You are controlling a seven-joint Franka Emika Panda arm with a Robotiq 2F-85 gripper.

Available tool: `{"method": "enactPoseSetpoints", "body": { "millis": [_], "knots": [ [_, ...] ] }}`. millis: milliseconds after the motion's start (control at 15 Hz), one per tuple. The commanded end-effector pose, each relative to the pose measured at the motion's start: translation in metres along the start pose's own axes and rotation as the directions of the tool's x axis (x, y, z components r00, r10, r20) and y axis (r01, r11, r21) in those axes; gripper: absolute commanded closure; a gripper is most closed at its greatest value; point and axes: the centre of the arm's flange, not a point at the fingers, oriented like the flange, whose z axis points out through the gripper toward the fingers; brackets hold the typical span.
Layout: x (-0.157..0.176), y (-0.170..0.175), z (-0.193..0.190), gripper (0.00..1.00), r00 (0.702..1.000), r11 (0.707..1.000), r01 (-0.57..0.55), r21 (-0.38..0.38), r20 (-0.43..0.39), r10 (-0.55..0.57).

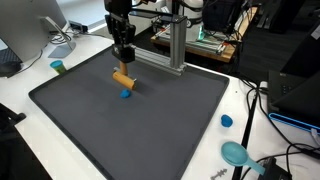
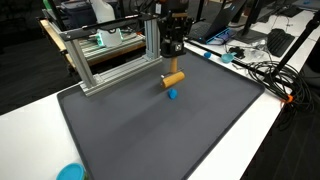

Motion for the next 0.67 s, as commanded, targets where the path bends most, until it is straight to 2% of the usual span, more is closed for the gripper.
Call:
{"method": "enactPoseSetpoints", "body": {
  "millis": [0, 600],
  "knots": [
    [0.005, 0.006, 0.005, 0.78, 1.000, 1.000, -0.012, 0.024, -0.009, 0.013],
    [0.012, 0.009, 0.023, 0.78, 1.000, 0.999, -0.021, 0.049, -0.004, 0.021]
  ]
}}
